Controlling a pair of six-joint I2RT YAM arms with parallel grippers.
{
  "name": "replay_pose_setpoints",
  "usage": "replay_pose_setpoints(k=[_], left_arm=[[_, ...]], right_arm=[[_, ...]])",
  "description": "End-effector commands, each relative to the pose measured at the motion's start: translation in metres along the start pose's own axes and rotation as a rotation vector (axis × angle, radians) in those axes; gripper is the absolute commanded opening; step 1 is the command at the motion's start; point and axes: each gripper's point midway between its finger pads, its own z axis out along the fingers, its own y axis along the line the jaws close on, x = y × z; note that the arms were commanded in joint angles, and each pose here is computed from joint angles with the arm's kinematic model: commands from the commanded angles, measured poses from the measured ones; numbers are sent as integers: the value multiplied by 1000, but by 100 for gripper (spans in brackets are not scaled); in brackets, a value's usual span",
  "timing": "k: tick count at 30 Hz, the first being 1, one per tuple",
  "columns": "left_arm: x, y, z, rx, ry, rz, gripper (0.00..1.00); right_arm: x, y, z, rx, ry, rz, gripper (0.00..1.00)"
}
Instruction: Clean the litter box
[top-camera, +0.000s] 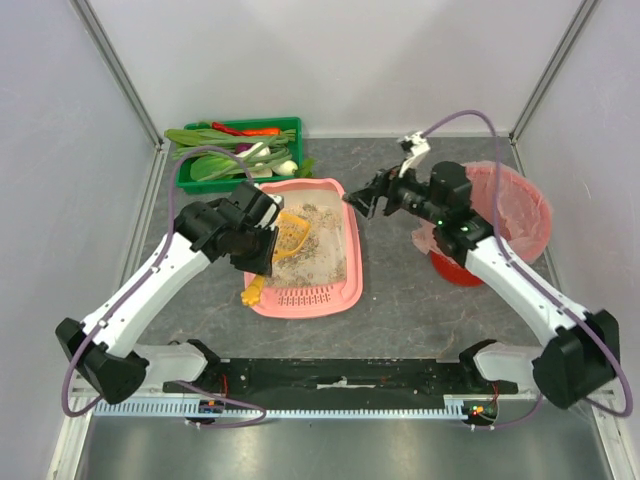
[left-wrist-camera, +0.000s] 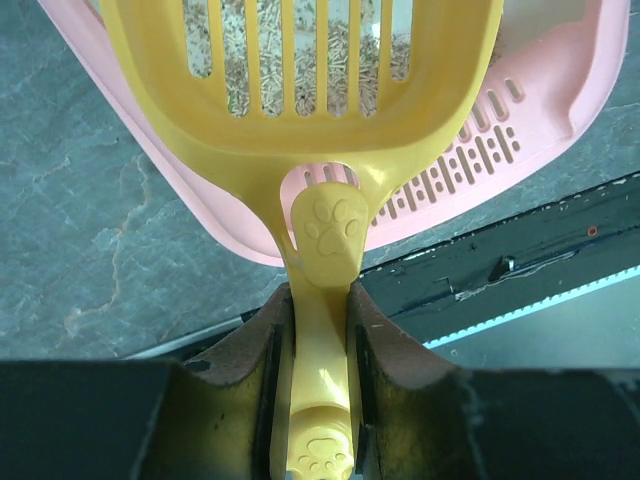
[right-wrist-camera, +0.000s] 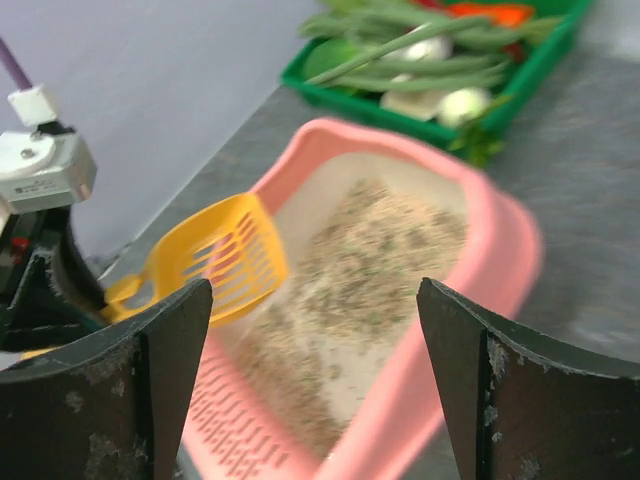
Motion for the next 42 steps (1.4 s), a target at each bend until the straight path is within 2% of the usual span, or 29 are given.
replay_pose_setpoints(k=[1,5,11,22,25,28,29,31,33,35,37,38,40,42], left_arm=[[-9,-3,-6,44,-122,89,2],[-7,-17,-14,154,-179,153,2],[6,-31,-15,259,-158,220,2],[-4,-29,-19,246,-213,246,2],[-6,-29,-17,246,-217,248,2],[-3,-28,-15,237,-204,243,2],[-4,-29,-16,243,-212,245,2],[-4,-29,-16,246,-213,249,2],[-3,-30,-16,254,-213,249,2],[0,-31,-16,262,-207,248,13],[3,-34,-16,281,-198,244,31],[4,-33,-15,281,-194,241,44],[8,-35,-17,293,-191,236,59],[11,-32,-14,282,-183,224,64]], right_arm=[[4,60,28,-255,40,118,92],[29,71,49,-334,150,165,90],[58,66,72,-349,267,154,87],[105,78,84,-422,434,164,75],[114,84,79,-461,466,173,66],[117,89,77,-483,481,180,52],[117,90,78,-485,482,183,43],[117,91,79,-486,484,189,33],[118,91,80,-485,486,203,15],[120,91,79,-488,490,218,0],[117,94,80,-499,477,233,0],[118,94,79,-504,476,240,0],[112,95,80,-513,461,265,0],[108,96,81,-539,442,280,0]])
